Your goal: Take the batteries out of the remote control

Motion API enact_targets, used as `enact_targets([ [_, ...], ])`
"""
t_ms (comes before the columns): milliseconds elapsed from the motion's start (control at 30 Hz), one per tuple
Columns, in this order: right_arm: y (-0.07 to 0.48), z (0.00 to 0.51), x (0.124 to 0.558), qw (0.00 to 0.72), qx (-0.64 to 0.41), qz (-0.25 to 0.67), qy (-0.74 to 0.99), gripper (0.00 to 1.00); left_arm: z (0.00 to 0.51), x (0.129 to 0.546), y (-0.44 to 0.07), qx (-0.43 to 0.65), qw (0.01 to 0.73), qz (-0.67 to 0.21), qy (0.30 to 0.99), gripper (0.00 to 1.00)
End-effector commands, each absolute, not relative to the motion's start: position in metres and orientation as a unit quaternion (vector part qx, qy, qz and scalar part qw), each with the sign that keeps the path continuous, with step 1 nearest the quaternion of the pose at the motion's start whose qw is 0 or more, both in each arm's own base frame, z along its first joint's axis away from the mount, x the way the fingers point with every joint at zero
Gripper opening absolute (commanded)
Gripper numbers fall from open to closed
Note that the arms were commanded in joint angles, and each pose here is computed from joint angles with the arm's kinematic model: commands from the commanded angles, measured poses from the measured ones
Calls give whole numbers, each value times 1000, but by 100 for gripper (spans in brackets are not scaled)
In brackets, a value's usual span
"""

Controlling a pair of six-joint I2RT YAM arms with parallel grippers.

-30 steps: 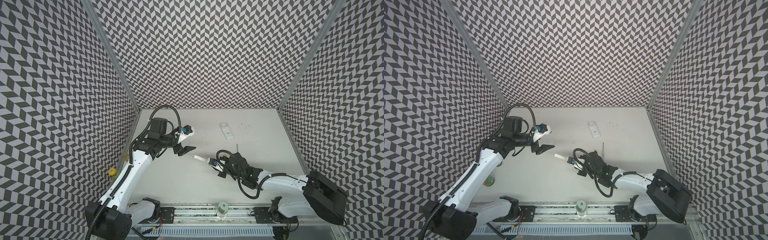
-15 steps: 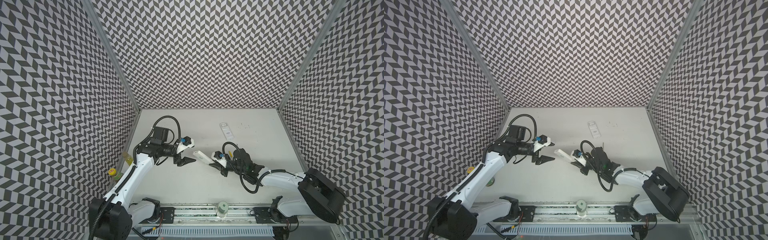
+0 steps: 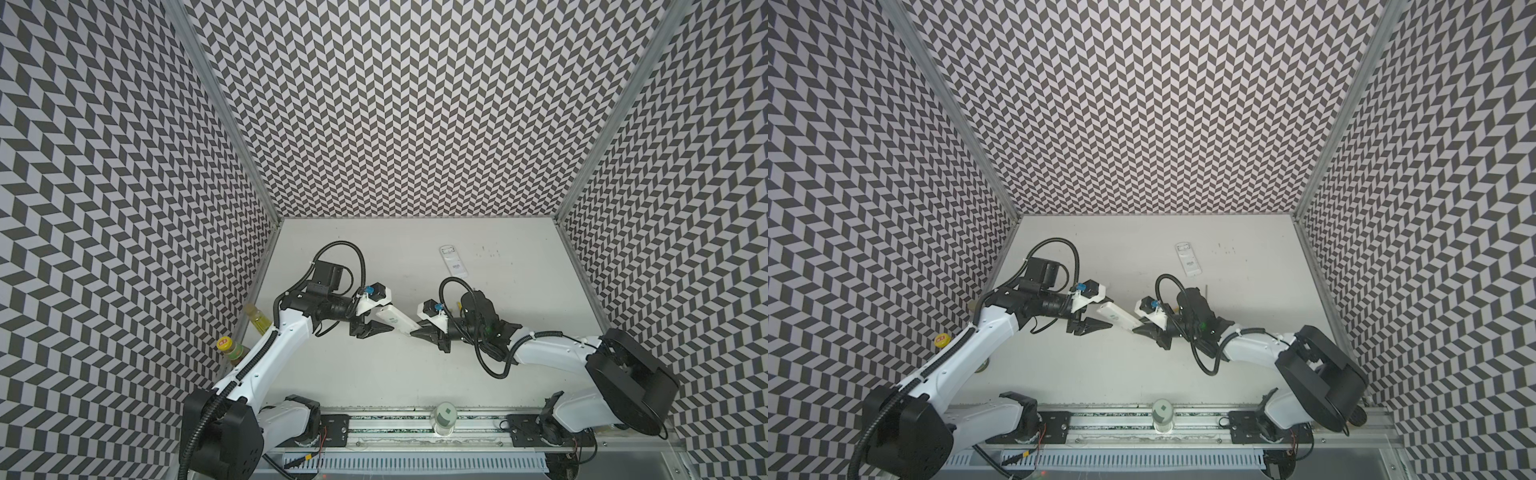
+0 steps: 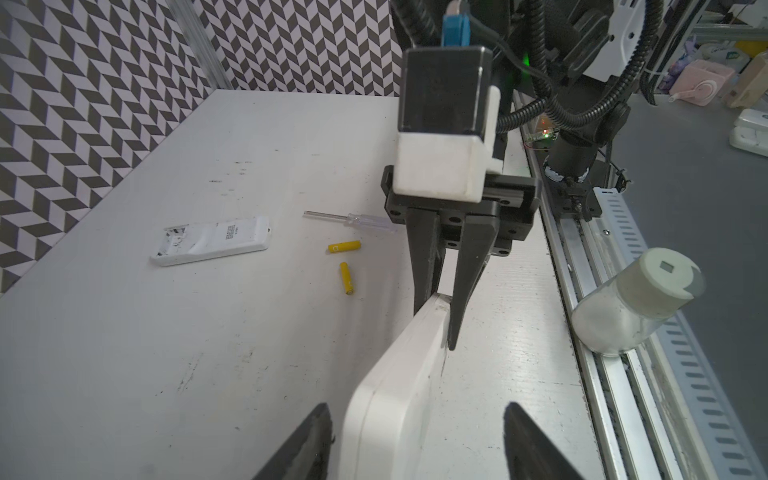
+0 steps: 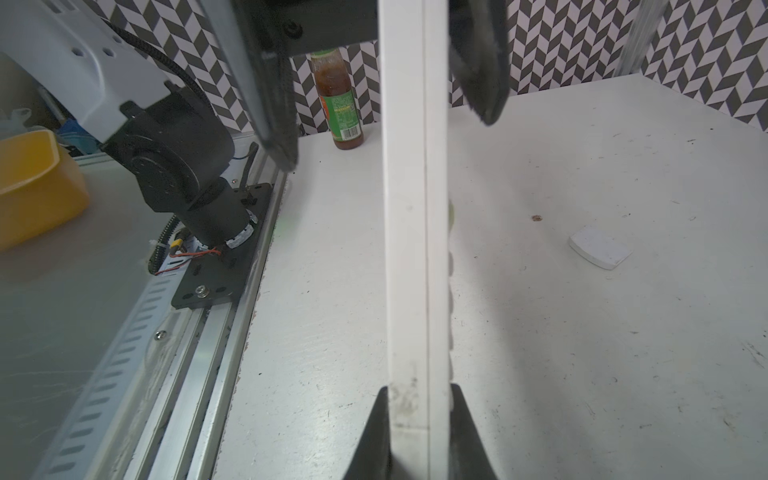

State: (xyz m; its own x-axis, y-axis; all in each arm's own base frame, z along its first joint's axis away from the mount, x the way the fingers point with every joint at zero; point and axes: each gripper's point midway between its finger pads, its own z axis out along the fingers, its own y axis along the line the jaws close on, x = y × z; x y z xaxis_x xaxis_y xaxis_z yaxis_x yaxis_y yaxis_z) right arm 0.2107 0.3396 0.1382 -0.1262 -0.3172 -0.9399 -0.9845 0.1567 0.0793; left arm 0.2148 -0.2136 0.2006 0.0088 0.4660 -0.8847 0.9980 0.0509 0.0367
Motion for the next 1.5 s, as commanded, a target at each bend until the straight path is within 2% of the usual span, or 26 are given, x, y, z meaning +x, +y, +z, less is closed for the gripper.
enact_targets([
  [0,350,167,215,447,-515,421,598,0,204,211,-219,599,390,-361,599,56],
  [267,353,175,214,453,-516,428,588,0,203,213,-220,590,393,-366,603,32],
  [433,355,175,217,459,-517,425,584,0,198,212,-219,588,395,-366,604,25],
  [533,356,180,218,460,-514,432,581,2,202,212,-218,588,397,-366,603,16],
  [633,356,180,222,469,-511,425,581,18,195,212,-217,589,395,-361,605,13],
  [767,351,185,235,484,-479,417,603,53,201,215,-218,586,398,-358,608,6],
  [867,337,192,239,508,-453,414,604,62,194,226,-214,579,402,-335,626,7],
  [1033,311,205,254,539,-360,421,635,67,194,260,-206,512,415,-297,690,5],
  [1167,303,197,273,522,-272,429,686,67,195,277,-205,450,427,-308,721,7],
  [1267,301,195,284,507,-207,445,709,66,198,285,-201,411,428,-313,742,5],
  [1333,305,196,283,498,-197,466,704,66,197,291,-197,390,430,-305,755,1],
  [1467,321,174,294,457,-197,464,733,67,201,307,-189,329,442,-300,779,0],
])
